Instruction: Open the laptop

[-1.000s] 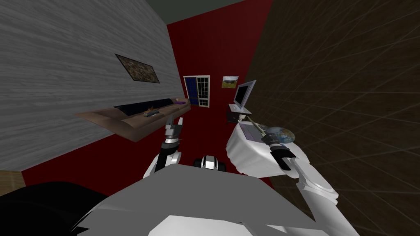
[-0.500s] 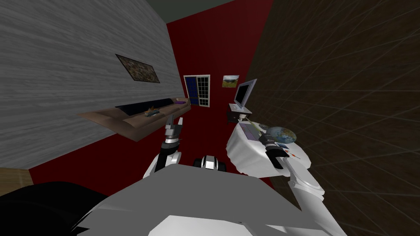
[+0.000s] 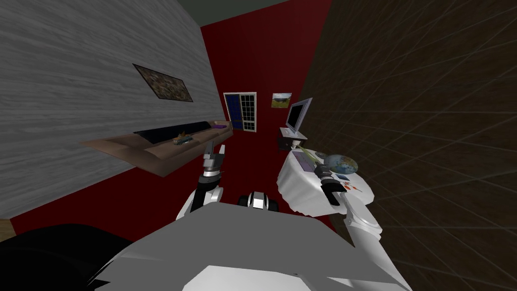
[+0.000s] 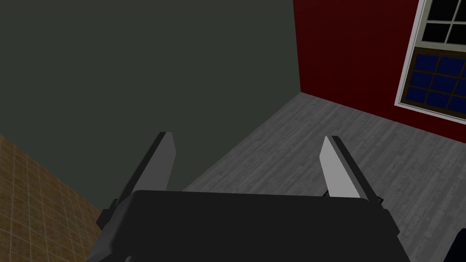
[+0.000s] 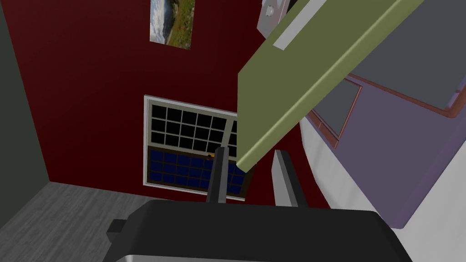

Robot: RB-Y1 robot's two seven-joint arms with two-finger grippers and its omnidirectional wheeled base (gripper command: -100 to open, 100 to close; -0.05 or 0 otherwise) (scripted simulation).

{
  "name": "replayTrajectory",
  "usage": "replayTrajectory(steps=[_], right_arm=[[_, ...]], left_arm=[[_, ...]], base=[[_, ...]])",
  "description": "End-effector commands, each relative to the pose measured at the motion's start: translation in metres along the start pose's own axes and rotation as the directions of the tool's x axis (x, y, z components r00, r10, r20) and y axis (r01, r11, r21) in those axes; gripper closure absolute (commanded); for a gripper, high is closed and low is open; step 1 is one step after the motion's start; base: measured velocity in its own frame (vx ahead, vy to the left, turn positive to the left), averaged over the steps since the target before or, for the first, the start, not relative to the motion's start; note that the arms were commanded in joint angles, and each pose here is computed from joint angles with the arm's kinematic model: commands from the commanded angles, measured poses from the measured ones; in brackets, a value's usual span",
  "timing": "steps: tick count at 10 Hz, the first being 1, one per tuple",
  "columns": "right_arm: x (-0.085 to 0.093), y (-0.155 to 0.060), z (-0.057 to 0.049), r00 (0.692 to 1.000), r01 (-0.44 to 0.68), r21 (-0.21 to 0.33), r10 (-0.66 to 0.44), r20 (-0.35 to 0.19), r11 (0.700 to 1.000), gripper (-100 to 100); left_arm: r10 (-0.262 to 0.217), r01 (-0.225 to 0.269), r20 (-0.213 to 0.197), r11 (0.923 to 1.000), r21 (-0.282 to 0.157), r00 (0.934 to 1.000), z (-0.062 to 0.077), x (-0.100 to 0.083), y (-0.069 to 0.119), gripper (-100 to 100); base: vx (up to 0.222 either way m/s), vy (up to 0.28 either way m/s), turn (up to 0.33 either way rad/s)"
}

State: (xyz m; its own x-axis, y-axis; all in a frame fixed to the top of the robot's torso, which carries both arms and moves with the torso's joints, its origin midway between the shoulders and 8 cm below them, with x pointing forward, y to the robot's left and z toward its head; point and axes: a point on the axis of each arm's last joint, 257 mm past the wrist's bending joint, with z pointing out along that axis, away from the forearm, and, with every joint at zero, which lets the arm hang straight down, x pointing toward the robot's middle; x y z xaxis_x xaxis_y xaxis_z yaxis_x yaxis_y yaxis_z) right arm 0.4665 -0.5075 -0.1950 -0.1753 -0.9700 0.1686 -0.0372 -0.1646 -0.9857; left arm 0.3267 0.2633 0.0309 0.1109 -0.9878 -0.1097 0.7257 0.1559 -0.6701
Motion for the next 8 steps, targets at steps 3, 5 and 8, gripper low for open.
replayTrajectory(steps=[3, 5, 8], right_arm=[[0.036, -0.019, 0.006, 1.0, -0.001, -0.001, 0.001, 0.001, 1.0, -100], [0.051, -0.028, 0.008, 1.0, -0.001, -0.001, 0.001, 0.0, 1.0, -100], [0.071, -0.043, 0.011, 1.0, -0.001, 0.0, 0.001, -0.001, 1.0, -100]], left_arm=[[0.0, 0.0, 0.0, 1.0, 0.0, 1.0, 0.0, 0.0, 0.0, 0], [0.0, 0.0, 0.0, 1.0, 0.0, 1.0, 0.0, 0.0, 0.0, 0], [0.0, 0.0, 0.0, 1.0, 0.0, 1.0, 0.0, 0.0, 0.0, 0]], base=[[-0.001, 0.087, 0.01], [-0.004, 0.063, 0.0], [0.003, 0.059, 0.003]])
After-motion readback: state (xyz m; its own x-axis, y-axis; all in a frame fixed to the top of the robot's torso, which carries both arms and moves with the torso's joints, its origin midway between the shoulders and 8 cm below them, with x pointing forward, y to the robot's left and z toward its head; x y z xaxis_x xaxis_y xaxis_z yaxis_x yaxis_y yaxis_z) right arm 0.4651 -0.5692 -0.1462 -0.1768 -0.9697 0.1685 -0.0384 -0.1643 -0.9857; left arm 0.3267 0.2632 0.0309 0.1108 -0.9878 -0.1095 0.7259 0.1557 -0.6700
